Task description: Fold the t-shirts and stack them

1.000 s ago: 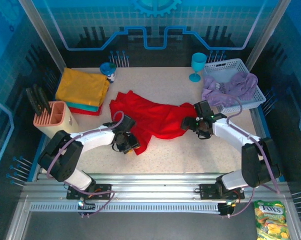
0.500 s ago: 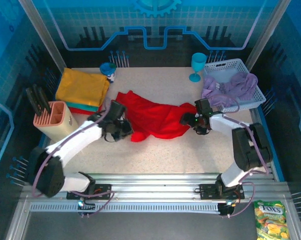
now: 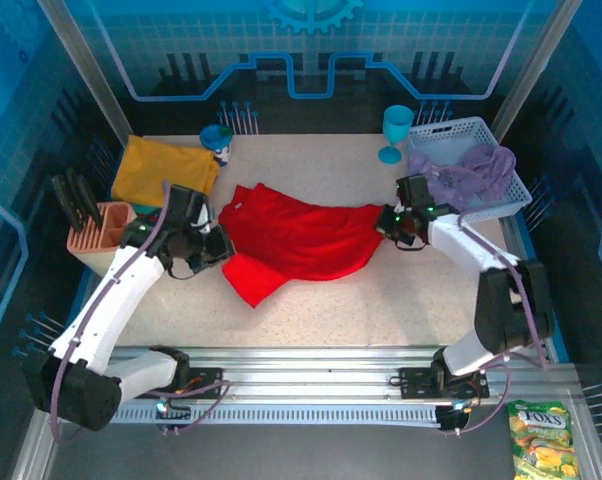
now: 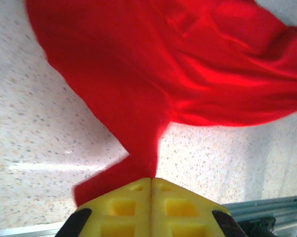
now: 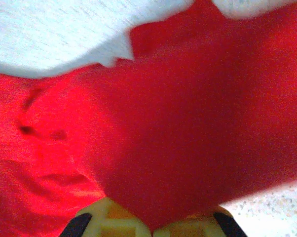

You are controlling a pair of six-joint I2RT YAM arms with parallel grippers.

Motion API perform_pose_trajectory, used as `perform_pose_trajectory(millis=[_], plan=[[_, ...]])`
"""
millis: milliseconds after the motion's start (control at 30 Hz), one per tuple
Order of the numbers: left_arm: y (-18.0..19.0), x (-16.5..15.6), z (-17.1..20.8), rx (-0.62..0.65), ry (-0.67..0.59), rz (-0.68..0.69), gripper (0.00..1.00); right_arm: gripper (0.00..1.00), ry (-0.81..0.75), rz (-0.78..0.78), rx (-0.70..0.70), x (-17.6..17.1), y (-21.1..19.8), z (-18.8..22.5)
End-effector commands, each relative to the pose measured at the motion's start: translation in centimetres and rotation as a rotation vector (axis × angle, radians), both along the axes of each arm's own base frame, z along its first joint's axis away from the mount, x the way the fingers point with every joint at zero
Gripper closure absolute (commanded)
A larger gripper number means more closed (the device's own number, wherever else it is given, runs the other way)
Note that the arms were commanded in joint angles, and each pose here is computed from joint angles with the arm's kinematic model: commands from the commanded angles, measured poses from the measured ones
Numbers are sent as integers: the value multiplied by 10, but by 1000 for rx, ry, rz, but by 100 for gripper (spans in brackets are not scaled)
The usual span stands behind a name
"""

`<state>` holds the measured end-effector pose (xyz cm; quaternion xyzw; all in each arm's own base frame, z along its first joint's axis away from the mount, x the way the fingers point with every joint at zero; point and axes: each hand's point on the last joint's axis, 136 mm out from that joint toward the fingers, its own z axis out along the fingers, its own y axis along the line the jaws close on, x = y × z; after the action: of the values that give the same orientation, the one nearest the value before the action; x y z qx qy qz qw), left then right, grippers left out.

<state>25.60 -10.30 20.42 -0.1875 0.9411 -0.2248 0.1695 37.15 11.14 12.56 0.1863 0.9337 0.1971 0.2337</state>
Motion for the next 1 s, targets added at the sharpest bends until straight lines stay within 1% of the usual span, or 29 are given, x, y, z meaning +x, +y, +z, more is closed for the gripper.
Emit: perform_pose_trajectory(millis=[0, 67, 133, 167, 200, 233, 267, 300, 333, 367, 400, 433, 600, 700, 767, 833, 967], plan=[[23, -7, 24, 78, -41, -21, 100, 100, -51, -11, 13, 3, -12, 51], [29, -8, 28, 89, -49, -17, 100, 100, -64, 1, 2, 13, -10, 67], [29, -8, 25, 88, -49, -18, 100, 100, -39, 20, 14, 20, -6, 66], [29, -8, 22, 85, -41, -19, 100, 98, -33, 27, 21, 21, -4, 65], [29, -9, 18, 79, -29, -19, 100, 91, -26, 37, 32, 21, 0, 60], [28, -9, 15, 63, -25, -18, 100, 78, -17, 43, 39, 22, 1, 53], [27, -7, 16, 41, -31, -15, 100, 73, -10, 43, 34, 23, 0, 47], [27, -5, 17, 17, -38, -9, 100, 65, 6, 50, 22, 24, -1, 40], [27, -1, 21, 1, -46, -8, 100, 42, 19, 69, 5, 26, -2, 34], [27, 2, 24, -4, -50, -9, 100, 26, 46, 85, -19, 27, -3, 27], [27, 5, 27, -4, -52, -13, 100, 12, 77, 97, -64, 26, -8, 21], [27, 9, 32, -3, -59, -16, 100, 2, 90, 103, -96, 23, -10, 18], [29, 35, 49, 4, -113, -20, 100, 0, 35, 58, -97, -8, -21, 11], [35, 56, 64, 21, -152, -1, 100, 6, 68, 22, -108, -29, -32, -6], [40, 67, 76, 36, -183, 9, 100, 13, 83, -9, -119, -38, -39, -19], [45, 77, 86, 37, -205, 18, 100, 17, 90, -30, -86, -39, -41, -33], [47, 86, 93, 13, -220, 17, 100, 27, 92, -77, -108, -26, -53, -50]])
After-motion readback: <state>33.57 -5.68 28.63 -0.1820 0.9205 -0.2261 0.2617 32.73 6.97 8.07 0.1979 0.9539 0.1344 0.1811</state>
